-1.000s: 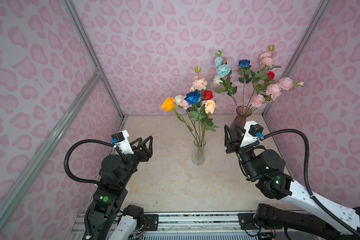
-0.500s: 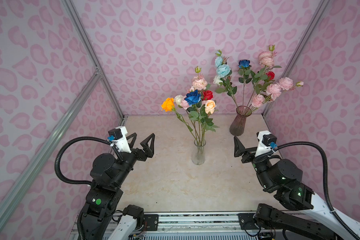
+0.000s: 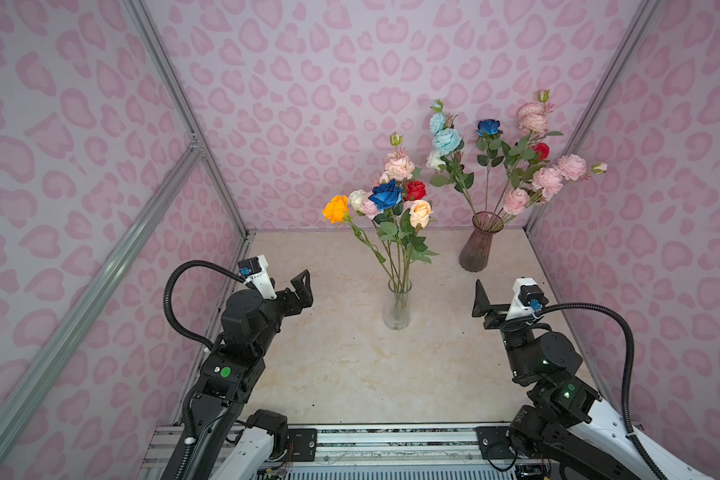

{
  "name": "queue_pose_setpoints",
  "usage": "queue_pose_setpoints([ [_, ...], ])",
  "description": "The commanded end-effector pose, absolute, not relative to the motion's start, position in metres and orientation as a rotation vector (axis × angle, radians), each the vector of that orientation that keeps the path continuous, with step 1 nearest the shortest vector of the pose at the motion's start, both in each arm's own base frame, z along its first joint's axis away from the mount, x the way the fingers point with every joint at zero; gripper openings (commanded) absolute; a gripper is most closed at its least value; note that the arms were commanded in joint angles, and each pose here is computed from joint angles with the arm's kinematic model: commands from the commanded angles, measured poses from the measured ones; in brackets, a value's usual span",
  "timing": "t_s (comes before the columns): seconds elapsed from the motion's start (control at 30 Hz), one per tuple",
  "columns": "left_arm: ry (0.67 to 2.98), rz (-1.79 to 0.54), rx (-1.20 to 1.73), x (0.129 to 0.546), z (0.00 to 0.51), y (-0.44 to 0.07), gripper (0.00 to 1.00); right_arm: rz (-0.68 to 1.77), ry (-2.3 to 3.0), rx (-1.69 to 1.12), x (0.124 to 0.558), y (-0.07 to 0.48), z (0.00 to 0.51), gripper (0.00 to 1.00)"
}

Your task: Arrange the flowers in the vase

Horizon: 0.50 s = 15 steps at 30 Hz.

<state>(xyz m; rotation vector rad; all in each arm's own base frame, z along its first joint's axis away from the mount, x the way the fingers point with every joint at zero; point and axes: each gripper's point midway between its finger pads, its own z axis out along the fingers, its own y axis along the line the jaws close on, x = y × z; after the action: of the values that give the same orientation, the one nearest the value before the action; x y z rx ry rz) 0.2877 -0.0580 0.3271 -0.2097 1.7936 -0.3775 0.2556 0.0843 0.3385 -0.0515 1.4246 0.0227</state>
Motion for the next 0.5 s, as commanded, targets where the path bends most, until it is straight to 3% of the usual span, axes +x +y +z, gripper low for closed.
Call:
queue_pose_setpoints([
  [0.0,1.819,-0.294,-0.124,0.305,0.308,-0.061,0.98,0.039,1.331,-0.155,0.259,0.096,0.348,0.99],
  [0.27,1.712,-0.071,-0.055,0.349,0.240,-0.037,0.98,0.003,1.382,-0.186,0.300,0.094,0.306,0.99],
  [0.47,1.673,0.154,-0.114,0.349,0.199,0.000,0.98,-0.052,1.465,-0.403,0.312,0.110,0.264,0.99],
])
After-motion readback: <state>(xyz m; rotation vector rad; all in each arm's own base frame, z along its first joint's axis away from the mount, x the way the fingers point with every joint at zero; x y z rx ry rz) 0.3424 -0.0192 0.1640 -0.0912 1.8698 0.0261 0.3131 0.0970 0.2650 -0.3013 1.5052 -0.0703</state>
